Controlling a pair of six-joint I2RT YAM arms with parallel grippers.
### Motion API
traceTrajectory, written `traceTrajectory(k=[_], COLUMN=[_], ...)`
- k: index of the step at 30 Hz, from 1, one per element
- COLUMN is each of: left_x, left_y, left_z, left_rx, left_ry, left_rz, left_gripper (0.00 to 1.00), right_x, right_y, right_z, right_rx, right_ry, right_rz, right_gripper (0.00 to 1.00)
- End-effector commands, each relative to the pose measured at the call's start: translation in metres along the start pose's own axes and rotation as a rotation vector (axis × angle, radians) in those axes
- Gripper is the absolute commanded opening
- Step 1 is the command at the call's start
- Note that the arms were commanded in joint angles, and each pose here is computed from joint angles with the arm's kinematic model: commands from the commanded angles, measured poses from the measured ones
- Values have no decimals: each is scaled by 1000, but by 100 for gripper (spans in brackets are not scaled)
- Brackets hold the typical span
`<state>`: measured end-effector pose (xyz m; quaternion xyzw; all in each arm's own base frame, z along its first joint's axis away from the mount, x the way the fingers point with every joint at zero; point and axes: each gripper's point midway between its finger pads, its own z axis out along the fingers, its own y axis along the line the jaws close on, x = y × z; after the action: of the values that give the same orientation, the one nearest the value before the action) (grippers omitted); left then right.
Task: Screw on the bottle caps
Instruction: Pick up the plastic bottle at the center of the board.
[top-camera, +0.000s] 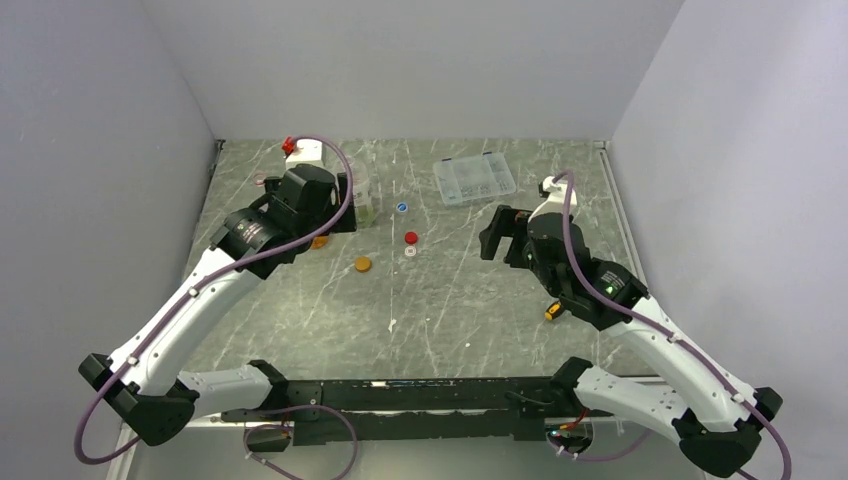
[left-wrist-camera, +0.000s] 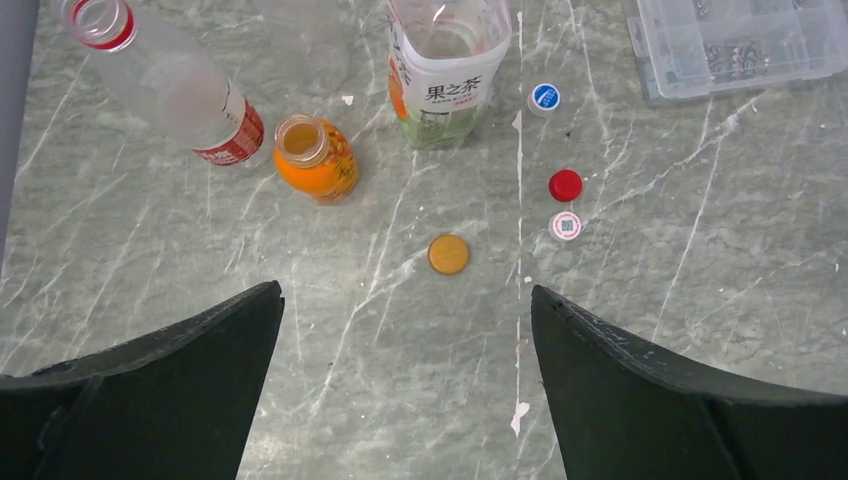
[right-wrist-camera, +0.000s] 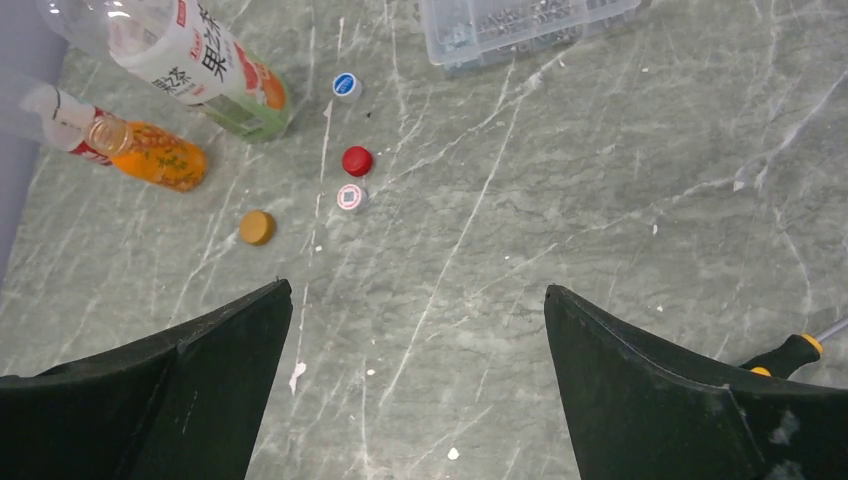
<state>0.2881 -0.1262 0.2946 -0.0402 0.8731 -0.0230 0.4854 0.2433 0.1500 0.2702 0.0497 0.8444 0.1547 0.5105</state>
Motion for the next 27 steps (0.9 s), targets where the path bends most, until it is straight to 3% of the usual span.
traceTrajectory(k=[1,7,14,21,27], left_x=[-3,-2,-2,6,-10], left_y=[8,16,11,12,-5], left_z=[-16,-20,-13,-2,14], left_rx=[-13,-32,-28,-53,12], left_ry=[14,15,9,25,-40], left_rz=[-26,-8,-4,40,35], left_gripper=[99,99,99,99,99], right_x=[-13,-11,-32,-33,-23], right_y=[4,-1,-6,16,46], right_z=[-13,-17,-18,-9,17], right_rx=[-18,-11,43,-42,-129], right_ry=[-19,-6,-74,-51,-4], right_rz=[38,15,32,-39,-98], right_gripper=[100,100,100,100,100])
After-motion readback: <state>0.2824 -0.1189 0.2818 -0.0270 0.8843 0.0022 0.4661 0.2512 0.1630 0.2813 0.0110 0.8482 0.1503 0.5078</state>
